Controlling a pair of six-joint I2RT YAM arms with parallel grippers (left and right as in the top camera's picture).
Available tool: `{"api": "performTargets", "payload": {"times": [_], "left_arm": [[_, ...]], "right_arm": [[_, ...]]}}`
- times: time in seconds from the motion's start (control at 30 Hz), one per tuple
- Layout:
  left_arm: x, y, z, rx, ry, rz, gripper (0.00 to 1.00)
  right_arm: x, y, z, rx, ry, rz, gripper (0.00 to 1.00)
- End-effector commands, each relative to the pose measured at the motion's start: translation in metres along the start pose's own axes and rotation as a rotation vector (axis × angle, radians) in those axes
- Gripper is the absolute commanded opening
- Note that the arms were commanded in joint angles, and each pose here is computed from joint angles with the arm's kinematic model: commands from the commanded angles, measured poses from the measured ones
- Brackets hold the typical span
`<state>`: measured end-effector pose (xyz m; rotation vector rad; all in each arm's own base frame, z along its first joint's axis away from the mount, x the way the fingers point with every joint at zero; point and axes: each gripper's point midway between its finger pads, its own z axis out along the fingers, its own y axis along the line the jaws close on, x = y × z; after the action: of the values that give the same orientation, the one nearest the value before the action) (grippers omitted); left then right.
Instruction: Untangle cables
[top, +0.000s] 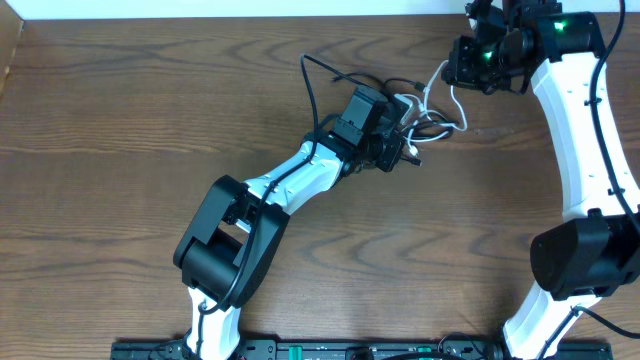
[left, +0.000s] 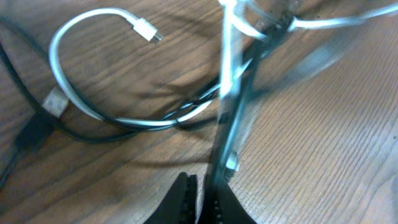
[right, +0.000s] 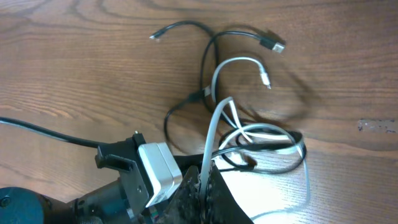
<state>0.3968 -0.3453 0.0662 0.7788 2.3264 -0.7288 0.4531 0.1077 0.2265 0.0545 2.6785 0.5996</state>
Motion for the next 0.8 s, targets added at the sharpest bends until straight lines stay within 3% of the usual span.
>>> {"api": "performTargets", "payload": {"times": [0.0, 0.27, 0.53, 0.77], "left_arm": [[-0.006, 0.006, -0.015, -0.011, 0.001, -0.022, 0.07], [0.015, 0.082, -0.093, -0.278, 0.099, -0.281, 0.07], [0.043, 0.135, -0.142, -0.375, 0.157, -0.443, 0.07], [0.056, 0.169, -0.165, -0.439, 0.156, -0.525, 0.08]], "right_arm": [[-0.003, -0.006, -0.006, 0.007, -0.015, 0.001, 0.01], [-0.016, -0.058, -0.017, 0.228, -0.08, 0.067, 0.01], [-0.02, -0.126, -0.033, 0.564, -0.145, 0.208, 0.01], [-0.005, -0.189, -0.021, 0.654, -0.05, 0.321, 0.01]]}}
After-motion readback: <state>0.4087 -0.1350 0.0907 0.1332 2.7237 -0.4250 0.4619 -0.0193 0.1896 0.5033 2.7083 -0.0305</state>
